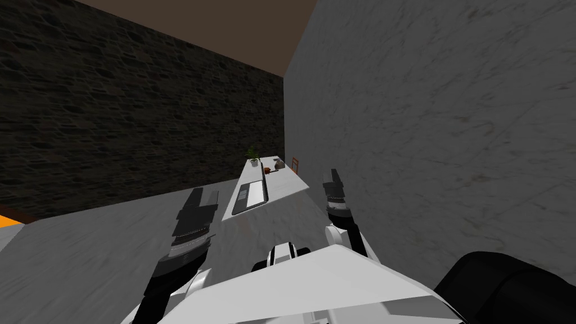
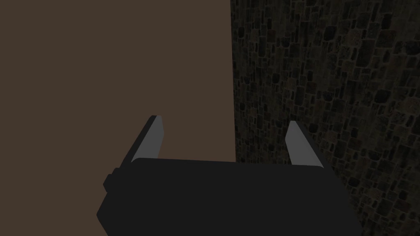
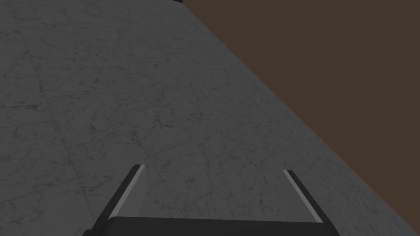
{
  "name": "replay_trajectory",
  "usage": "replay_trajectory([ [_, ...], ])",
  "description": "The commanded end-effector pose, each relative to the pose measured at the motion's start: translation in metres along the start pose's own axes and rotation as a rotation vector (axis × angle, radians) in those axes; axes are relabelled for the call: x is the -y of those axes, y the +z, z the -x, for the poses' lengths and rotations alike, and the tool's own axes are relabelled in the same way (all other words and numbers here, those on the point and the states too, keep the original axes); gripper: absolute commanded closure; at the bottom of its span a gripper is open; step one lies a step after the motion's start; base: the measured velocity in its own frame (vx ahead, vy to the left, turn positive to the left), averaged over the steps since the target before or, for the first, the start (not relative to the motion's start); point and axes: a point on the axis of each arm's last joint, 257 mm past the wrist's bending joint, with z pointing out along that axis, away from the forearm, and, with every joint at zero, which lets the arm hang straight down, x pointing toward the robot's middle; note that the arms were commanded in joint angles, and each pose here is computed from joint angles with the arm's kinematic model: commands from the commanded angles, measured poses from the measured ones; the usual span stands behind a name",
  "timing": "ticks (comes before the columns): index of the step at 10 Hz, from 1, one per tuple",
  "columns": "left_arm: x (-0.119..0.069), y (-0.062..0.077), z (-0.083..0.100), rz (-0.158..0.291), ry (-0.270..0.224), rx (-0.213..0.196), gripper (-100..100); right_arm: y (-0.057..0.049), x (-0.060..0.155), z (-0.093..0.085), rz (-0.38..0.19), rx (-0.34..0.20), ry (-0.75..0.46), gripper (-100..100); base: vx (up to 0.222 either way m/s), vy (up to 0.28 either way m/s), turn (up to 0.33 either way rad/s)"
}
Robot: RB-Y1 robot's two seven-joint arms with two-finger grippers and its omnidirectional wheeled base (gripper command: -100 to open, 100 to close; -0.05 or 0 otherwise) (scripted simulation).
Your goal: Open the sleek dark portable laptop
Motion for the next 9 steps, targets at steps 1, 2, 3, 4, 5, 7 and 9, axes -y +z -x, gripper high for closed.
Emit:
replay_trajectory([
  [1,-0.009,0.001,0.0,0.031,0.019,-0.053,-100,0.0,0.0,0.0,0.0,0.0,0.0,0,0.058,-0.08,0.056],
  [2,-0.013,0.002,0.001,0.047,0.023,-0.063,-100,0.0,0.0,0.0,0.0,0.0,0.0,0,0.078,-0.093,0.064],
  [3,-0.018,0.002,0.003,0.065,0.026,-0.069,-100,0.0,0.0,0.0,0.0,0.0,0.0,0,0.078,-0.099,0.065],
  [4,-0.023,0.002,0.006,0.084,0.027,-0.072,-100,0.0,0.0,0.0,0.0,0.0,0.0,0,0.081,-0.119,0.074],
  [5,-0.028,0.002,0.009,0.105,0.027,-0.071,-100,0.0,0.0,0.0,0.0,0.0,0.0,0,0.072,-0.14,0.07],
  [7,-0.039,0.002,0.016,0.148,0.024,-0.061,-100,0.0,0.0,0.0,0.0,0.0,0.0,0,0.107,-0.127,0.073],
  [9,-0.05,0.001,0.024,0.193,0.016,-0.043,-100,0.0,0.0,0.0,0.0,0.0,0.0,0,0.089,-0.123,0.078],
])
